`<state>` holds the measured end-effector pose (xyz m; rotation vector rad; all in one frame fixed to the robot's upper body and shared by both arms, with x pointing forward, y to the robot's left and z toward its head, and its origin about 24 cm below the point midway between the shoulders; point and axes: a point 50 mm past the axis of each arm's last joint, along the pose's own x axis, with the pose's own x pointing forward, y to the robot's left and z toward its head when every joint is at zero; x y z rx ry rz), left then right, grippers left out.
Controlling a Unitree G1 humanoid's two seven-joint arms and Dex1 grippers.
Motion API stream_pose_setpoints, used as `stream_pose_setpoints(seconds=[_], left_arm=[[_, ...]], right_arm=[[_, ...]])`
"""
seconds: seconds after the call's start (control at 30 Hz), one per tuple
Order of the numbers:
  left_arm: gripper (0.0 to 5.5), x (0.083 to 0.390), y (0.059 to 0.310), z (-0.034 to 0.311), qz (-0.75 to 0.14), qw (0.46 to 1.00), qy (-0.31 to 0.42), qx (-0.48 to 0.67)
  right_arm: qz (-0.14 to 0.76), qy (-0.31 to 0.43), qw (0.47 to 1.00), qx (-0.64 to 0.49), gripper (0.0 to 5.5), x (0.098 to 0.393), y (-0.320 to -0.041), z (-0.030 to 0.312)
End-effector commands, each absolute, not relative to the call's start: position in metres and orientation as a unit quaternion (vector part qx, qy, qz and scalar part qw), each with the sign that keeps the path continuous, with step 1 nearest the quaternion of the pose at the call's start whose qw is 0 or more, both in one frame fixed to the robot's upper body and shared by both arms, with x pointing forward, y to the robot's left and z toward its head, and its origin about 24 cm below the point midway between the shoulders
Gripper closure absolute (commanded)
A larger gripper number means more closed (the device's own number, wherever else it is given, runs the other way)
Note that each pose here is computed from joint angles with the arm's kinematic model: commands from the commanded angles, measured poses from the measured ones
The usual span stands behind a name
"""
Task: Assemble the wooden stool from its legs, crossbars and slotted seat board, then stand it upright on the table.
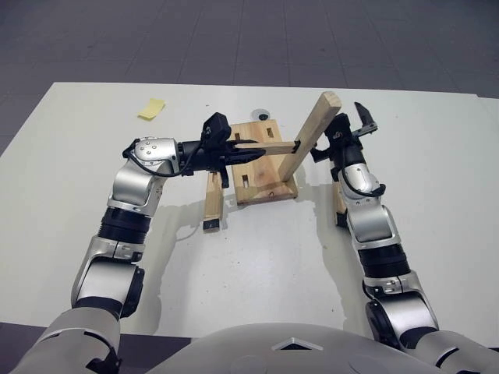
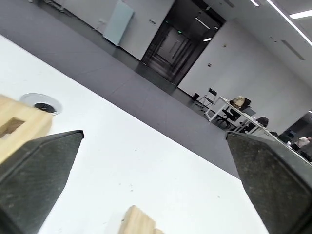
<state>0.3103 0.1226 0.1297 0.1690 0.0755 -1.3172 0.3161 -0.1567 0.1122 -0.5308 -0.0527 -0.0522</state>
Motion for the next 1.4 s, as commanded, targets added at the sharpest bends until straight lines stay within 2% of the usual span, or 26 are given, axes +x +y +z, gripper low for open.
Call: stream_pose_setpoints(seconds=[0.03, 0.1, 0.17, 0.23, 0.33, 0.4, 0.5, 0.63, 0.77, 0.8, 0.87, 1.0, 1.07, 1.27, 1.4], left_arm=[[5.07, 0.309, 0.120, 0.119, -0.615, 0.781, 0.063, 0.085], [5.07, 0.310, 0.120, 0.120, -0.614, 0.782, 0.063, 0.087], [5.07, 0.311, 0.119, 0.120, -0.615, 0.781, 0.062, 0.088], [5.07, 0.311, 0.119, 0.120, -0.616, 0.780, 0.061, 0.090], [5.07, 0.311, 0.119, 0.120, -0.618, 0.778, 0.063, 0.095], [5.07, 0.311, 0.119, 0.120, -0.619, 0.777, 0.064, 0.097], [5.07, 0.312, 0.118, 0.121, -0.620, 0.776, 0.063, 0.099], [5.07, 0.312, 0.118, 0.120, -0.620, 0.775, 0.064, 0.102], [5.07, 0.313, 0.121, 0.120, -0.616, 0.778, 0.067, 0.104], [5.07, 0.314, 0.121, 0.120, -0.616, 0.778, 0.067, 0.104], [5.07, 0.314, 0.121, 0.121, -0.616, 0.778, 0.066, 0.105], [5.07, 0.315, 0.120, 0.121, -0.616, 0.778, 0.066, 0.105], [5.07, 0.315, 0.119, 0.121, -0.617, 0.777, 0.067, 0.106], [5.07, 0.314, 0.118, 0.120, -0.620, 0.774, 0.069, 0.105], [5.07, 0.314, 0.119, 0.118, -0.618, 0.775, 0.073, 0.107]], right_arm=[[-0.136, -0.018, 0.950, -0.280, 0.10, 0.316, -0.198, 0.128], [-0.145, 0.001, 0.947, -0.287, 0.10, 0.313, -0.208, 0.126], [-0.126, 0.009, 0.949, -0.289, 0.10, 0.311, -0.205, 0.125], [-0.049, -0.002, 0.958, -0.282, 0.10, 0.307, -0.181, 0.125], [0.115, -0.063, 0.954, -0.269, 0.10, 0.287, -0.130, 0.138], [0.137, -0.064, 0.958, -0.243, 0.10, 0.279, -0.123, 0.141], [0.074, -0.030, 0.963, -0.256, 0.10, 0.285, -0.140, 0.132], [-0.077, 0.018, 0.961, -0.263, 0.10, 0.296, -0.179, 0.124], [-0.184, 0.039, 0.944, -0.272, 0.10, 0.297, -0.216, 0.125], [-0.182, 0.048, 0.944, -0.269, 0.10, 0.298, -0.219, 0.122], [-0.125, 0.038, 0.961, -0.244, 0.10, 0.300, -0.207, 0.120], [0.131, -0.066, 0.965, -0.220, 0.10, 0.284, -0.131, 0.134], [0.180, -0.077, 0.960, -0.200, 0.10, 0.275, -0.115, 0.134], [0.053, -0.018, 0.969, -0.239, 0.10, 0.289, -0.146, 0.115], [0.002, 0.010, 0.965, -0.264, 0.10, 0.296, -0.158, 0.109]])
